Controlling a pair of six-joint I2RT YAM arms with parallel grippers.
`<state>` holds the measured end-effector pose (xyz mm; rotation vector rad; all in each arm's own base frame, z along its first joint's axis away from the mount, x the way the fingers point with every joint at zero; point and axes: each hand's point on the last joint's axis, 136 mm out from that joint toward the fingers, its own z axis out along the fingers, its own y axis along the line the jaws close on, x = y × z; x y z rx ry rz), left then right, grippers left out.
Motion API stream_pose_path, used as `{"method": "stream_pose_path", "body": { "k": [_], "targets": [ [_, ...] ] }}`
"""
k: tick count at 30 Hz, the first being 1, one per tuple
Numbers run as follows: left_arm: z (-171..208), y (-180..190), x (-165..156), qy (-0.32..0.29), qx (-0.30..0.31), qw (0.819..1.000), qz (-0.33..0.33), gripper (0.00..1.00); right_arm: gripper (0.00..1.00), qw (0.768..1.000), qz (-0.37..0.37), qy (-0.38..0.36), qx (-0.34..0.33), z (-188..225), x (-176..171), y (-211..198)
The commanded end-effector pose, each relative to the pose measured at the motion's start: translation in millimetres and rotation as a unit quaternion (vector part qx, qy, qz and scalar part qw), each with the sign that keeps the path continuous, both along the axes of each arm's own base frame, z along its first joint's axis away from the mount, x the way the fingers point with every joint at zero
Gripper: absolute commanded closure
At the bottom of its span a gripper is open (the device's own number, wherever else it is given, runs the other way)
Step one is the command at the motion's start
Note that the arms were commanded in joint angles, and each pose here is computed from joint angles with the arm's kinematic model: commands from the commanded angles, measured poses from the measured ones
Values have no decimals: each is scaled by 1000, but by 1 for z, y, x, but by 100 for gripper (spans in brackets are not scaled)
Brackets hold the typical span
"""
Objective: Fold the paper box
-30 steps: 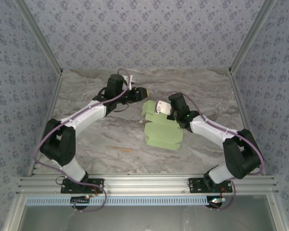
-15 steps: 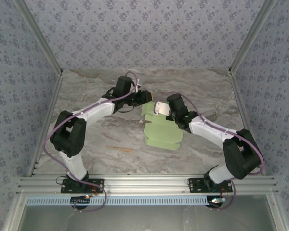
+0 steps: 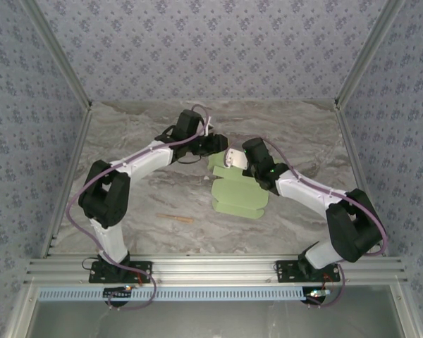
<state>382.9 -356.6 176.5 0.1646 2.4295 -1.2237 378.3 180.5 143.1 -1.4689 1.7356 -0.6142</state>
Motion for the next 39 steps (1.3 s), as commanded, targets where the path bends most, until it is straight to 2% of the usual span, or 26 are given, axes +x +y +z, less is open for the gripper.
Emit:
{"method": "stream_pose_path", "body": {
  "k": [1,7,13,28,34,39],
  "targets": [
    [-4,-2,-2,8,20,1000,-15,63,95,1000,-8,-18,3,17,6,3],
    [-13,-8,-9,33,17,999,-19,63,96,1000,-16,-21,3,19,8,2],
    [-7,-16,-11,32,7,999,-21,60,96,999,-24,-24,-2,19,11,3],
    [14,-38,5,60,-86,994,7,59,96,999,-30,-12,28,15,9,10],
    [21,-30,8,48,-78,996,14,57,96,999,-38,-5,29,16,9,6],
    [18,-17,3,30,-20,999,7,53,96,999,-46,-1,29,15,8,0]
  ]
}}
